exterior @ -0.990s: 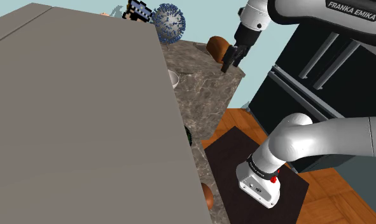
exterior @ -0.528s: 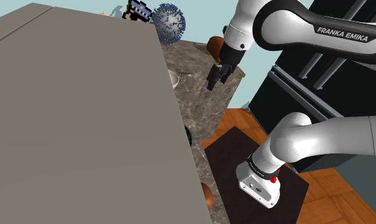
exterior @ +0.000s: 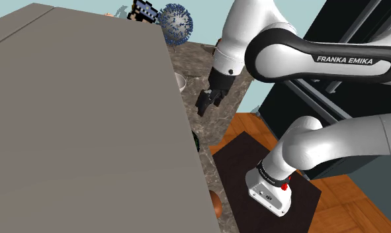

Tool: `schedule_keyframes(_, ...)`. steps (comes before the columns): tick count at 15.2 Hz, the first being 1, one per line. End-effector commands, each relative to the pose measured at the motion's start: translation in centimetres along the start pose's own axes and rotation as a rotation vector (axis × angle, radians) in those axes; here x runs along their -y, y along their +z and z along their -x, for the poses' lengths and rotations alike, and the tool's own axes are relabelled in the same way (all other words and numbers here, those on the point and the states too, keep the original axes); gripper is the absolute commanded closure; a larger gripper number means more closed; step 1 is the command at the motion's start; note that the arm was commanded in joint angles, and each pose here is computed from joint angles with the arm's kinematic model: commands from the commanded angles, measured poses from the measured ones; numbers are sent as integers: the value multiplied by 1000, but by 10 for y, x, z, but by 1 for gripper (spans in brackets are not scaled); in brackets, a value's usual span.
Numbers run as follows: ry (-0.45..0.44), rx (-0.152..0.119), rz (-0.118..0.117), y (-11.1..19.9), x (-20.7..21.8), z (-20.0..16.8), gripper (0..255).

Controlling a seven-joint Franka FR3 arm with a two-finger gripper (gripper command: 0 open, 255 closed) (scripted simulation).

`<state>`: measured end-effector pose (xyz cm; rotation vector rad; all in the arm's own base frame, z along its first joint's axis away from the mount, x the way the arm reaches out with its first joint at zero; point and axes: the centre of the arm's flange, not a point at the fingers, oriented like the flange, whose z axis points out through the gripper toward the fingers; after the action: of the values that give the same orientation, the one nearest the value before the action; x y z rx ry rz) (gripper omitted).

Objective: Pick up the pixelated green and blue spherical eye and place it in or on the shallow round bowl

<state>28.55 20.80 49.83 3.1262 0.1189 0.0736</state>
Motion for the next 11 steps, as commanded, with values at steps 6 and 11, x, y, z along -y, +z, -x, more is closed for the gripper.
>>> schedule_keyframes(6, 1, 20, -15, 47, 72, 9, 0)
schedule_keyframes(11, 1, 20, -15, 74, 72, 9, 0)
